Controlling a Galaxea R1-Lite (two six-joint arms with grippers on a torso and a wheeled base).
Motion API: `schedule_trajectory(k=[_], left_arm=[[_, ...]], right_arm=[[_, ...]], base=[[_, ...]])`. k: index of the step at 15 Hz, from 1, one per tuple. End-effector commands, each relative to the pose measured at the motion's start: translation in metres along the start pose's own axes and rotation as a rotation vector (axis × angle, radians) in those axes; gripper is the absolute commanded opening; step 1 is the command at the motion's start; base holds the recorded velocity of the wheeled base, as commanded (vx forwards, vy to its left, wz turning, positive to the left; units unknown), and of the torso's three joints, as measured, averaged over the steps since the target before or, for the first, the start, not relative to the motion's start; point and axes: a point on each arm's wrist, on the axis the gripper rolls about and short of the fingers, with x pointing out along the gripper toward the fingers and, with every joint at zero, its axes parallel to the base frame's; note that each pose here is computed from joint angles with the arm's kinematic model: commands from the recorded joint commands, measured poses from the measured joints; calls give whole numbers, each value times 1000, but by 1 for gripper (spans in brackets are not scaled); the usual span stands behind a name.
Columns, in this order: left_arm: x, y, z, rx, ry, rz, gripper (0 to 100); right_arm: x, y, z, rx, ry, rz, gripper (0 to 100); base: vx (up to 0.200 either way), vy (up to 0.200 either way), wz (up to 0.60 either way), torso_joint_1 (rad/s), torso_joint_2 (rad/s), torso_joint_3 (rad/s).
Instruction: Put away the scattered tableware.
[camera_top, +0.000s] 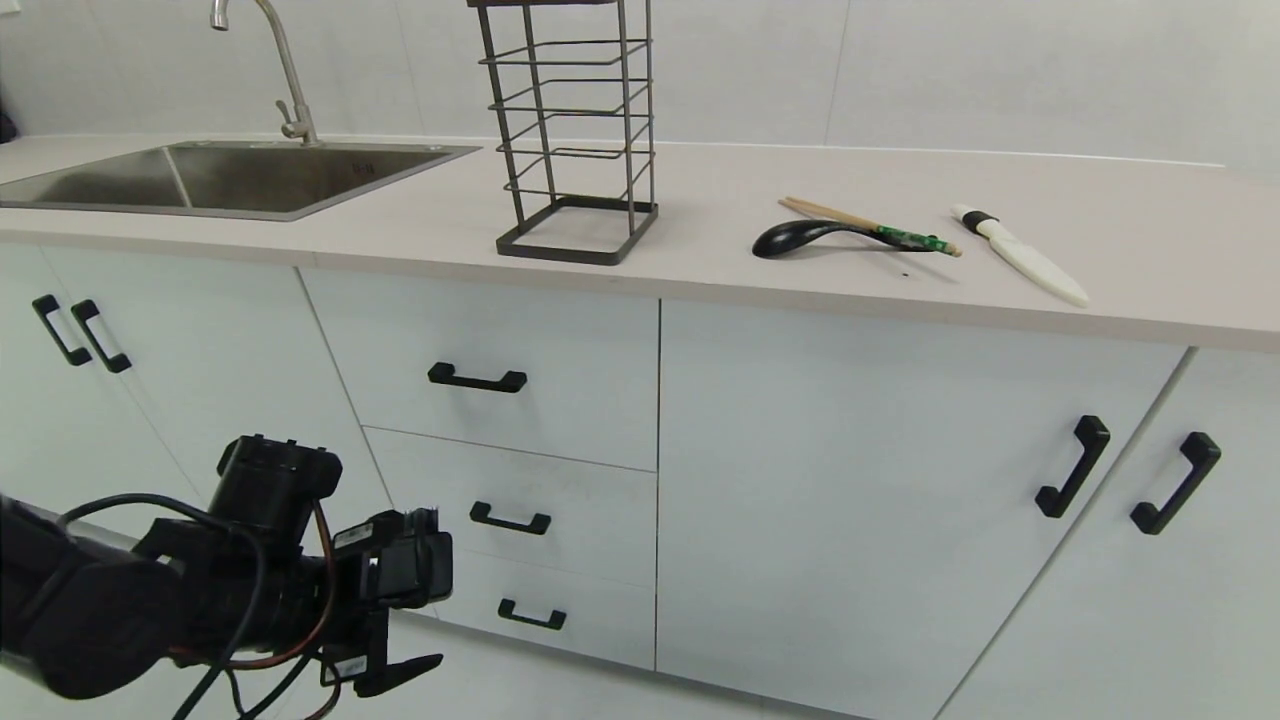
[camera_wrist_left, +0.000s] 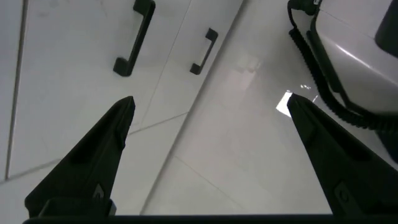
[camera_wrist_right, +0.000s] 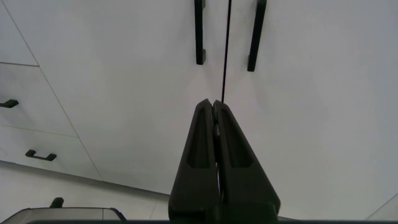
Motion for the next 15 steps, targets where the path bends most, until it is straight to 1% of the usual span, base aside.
schedule_trajectory(k=[1,2,3,4,5,6,7,9,11,13,15], left_arm=[[26,14,-8,43,5,-40,100],[38,21,-9,77,-5,-48,100],[45,24,-9,93,-13,-56,100],[55,27,-10,130,-29,-76,100],[60,28,-11,162,-32,-83,100],[65,28,-11,176,-33,-93,100],[71,30,-13,175,-31,-98,100],[82,39,-15,173,-30,-87,100],[87,41,-15,174,-31,-91,100],[95,40,-18,166,-25,-107,100],[109,45,-18,169,-28,-108,100]], right_arm=[[0,0,0,0,0,0,0],[0,0,0,0,2,0,0],[0,0,0,0,2,2,0],[0,0,0,0,0,2,0],[0,0,0,0,2,2,0],[0,0,0,0,0,0,0],[0,0,0,0,2,0,0],[0,0,0,0,2,0,0],[0,0,0,0,2,0,0],[0,0,0,0,2,0,0],[0,0,0,0,2,0,0]], base=[[0,0,0,0,0,0],[0,0,0,0,0,0],[0,0,0,0,0,0],[0,0,0,0,0,0],[0,0,0,0,0,0],[0,0,0,0,0,0],[0,0,0,0,0,0],[0,0,0,0,0,0],[0,0,0,0,0,0],[0,0,0,0,0,0],[0,0,0,0,0,0]])
